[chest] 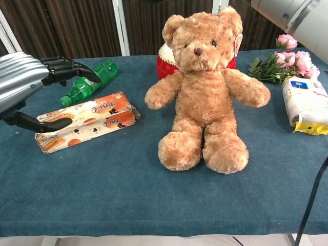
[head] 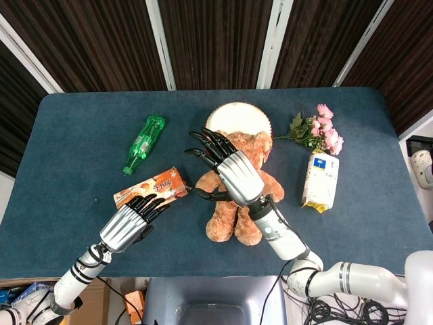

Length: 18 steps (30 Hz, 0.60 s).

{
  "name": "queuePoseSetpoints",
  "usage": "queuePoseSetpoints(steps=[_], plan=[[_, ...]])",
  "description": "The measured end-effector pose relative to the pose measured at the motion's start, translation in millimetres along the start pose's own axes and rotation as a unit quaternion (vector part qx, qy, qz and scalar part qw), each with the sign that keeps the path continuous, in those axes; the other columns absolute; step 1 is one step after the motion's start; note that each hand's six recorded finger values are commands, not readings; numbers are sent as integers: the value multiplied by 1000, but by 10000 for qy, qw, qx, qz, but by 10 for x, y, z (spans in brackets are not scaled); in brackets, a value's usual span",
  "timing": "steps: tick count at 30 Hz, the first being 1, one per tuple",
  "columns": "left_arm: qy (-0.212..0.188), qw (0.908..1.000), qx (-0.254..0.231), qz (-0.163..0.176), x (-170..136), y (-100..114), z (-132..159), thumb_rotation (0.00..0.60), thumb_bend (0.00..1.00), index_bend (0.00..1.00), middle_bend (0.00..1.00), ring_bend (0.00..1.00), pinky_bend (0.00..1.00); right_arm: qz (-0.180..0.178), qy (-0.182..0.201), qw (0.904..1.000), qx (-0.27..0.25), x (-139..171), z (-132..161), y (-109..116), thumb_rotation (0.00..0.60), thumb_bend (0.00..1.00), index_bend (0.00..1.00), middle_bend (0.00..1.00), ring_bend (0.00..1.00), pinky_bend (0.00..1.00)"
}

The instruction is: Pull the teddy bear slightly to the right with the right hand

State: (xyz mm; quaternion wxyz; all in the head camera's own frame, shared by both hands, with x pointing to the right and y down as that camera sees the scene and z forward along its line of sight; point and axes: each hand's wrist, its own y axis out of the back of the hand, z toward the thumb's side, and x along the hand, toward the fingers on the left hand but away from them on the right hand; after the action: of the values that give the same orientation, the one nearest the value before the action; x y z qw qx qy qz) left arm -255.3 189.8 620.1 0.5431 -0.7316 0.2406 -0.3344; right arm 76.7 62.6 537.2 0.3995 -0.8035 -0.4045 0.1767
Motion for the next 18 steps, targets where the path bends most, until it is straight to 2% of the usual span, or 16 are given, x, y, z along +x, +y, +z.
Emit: queuePoseSetpoints(steps=[18], plan=[[-30, 10000, -24, -91, -18, -56, 10, 600, 301, 261, 255, 221, 381, 4, -91, 10000, -40, 100, -109, 86, 600, 88, 271, 83, 28, 151]])
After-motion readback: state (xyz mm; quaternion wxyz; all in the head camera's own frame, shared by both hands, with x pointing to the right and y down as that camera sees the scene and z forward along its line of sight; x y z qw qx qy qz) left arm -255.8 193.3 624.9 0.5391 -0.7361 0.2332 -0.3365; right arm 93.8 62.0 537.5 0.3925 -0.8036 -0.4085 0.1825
